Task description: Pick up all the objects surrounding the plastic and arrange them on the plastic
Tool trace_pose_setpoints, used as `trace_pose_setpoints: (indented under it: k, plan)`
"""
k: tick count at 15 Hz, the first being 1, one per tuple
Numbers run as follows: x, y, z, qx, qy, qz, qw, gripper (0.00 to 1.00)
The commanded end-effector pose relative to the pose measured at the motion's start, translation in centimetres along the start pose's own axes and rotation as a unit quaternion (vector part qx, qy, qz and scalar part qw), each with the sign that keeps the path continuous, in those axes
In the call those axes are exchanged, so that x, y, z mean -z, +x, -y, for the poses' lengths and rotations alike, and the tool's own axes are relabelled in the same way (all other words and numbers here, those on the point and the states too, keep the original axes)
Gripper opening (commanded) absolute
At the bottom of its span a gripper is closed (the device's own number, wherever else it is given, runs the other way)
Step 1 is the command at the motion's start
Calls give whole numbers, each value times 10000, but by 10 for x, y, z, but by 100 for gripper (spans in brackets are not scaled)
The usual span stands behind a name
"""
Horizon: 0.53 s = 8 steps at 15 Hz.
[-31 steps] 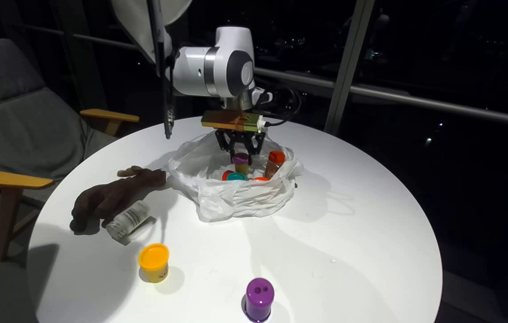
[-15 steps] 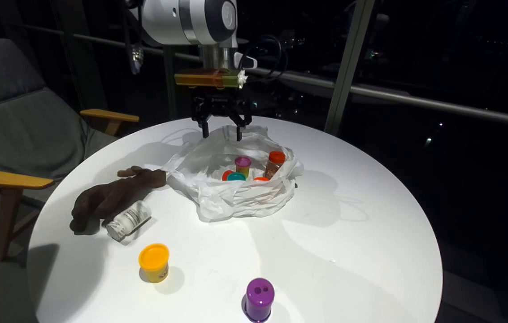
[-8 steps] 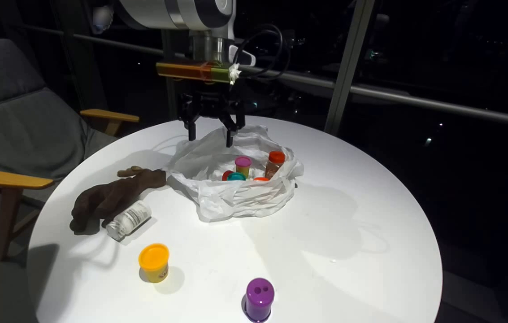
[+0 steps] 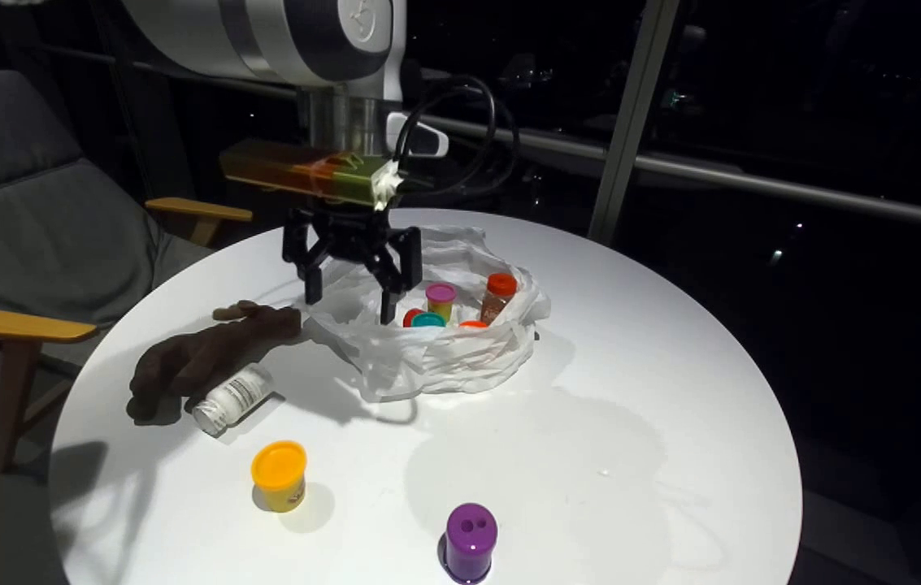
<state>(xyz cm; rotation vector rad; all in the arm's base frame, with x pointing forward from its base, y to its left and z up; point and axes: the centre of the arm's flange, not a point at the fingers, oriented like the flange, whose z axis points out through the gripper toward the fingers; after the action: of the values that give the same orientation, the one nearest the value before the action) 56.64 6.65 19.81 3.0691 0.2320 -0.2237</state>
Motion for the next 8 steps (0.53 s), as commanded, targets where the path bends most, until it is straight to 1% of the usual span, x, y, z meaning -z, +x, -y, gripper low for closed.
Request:
trace_pose_setpoints:
  k: [1, 3, 4, 6, 8]
  plan:
    - [-33, -88, 0, -76, 103, 196, 9997, 100]
    - [-58, -121, 3, 28, 106, 300, 9995, 100]
    - [-68, -131, 5, 96, 103, 286, 9995, 100]
    - [-83, -142, 9, 227, 42, 185, 9996, 100]
    - [-89, -144, 12, 350, -6, 8, 9994, 100]
